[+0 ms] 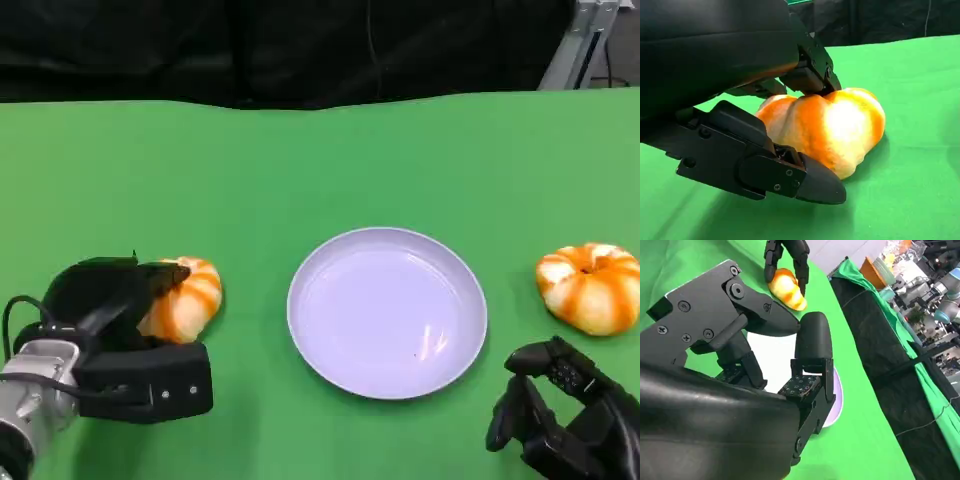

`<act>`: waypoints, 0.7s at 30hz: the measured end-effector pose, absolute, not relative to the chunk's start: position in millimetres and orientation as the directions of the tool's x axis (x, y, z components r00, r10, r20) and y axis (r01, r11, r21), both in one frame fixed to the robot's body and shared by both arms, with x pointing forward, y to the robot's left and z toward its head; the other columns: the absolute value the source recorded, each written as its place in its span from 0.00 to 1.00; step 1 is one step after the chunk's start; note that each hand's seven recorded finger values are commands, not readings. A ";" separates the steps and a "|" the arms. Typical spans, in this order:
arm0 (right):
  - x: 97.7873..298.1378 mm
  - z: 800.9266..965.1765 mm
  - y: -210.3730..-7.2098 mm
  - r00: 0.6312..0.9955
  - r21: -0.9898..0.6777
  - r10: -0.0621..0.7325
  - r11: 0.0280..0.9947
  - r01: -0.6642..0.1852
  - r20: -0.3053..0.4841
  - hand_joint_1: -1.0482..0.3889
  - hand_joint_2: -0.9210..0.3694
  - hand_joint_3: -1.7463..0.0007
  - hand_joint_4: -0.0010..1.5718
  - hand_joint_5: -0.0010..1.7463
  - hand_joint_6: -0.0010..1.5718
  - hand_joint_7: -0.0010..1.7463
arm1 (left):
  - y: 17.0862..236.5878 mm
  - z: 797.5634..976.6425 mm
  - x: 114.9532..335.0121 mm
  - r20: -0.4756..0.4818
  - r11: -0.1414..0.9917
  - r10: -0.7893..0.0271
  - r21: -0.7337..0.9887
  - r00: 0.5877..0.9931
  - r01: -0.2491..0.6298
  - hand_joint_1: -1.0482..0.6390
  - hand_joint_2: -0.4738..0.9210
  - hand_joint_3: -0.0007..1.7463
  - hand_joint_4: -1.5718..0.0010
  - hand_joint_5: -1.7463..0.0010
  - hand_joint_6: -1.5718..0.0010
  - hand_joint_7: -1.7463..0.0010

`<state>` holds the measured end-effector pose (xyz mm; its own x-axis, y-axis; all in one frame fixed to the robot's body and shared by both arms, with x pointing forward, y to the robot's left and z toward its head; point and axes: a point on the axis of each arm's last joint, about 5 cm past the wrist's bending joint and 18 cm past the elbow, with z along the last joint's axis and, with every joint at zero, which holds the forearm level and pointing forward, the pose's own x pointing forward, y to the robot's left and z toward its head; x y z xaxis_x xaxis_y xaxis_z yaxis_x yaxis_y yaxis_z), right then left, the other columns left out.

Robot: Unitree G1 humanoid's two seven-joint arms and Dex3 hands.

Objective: Grasp the bread from the table and place it into the plate.

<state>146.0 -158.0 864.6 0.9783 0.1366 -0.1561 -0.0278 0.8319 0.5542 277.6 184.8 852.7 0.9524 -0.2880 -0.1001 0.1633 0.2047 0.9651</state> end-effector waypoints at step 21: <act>144.6 865.7 -159.4 0.979 0.554 0.138 0.832 -0.034 -0.148 0.62 0.28 0.41 0.53 0.99 0.54 0.79 | 180.4 847.8 275.1 -0.102 0.221 -0.284 0.961 0.953 0.168 0.35 1.00 0.05 0.60 0.98 0.60 0.99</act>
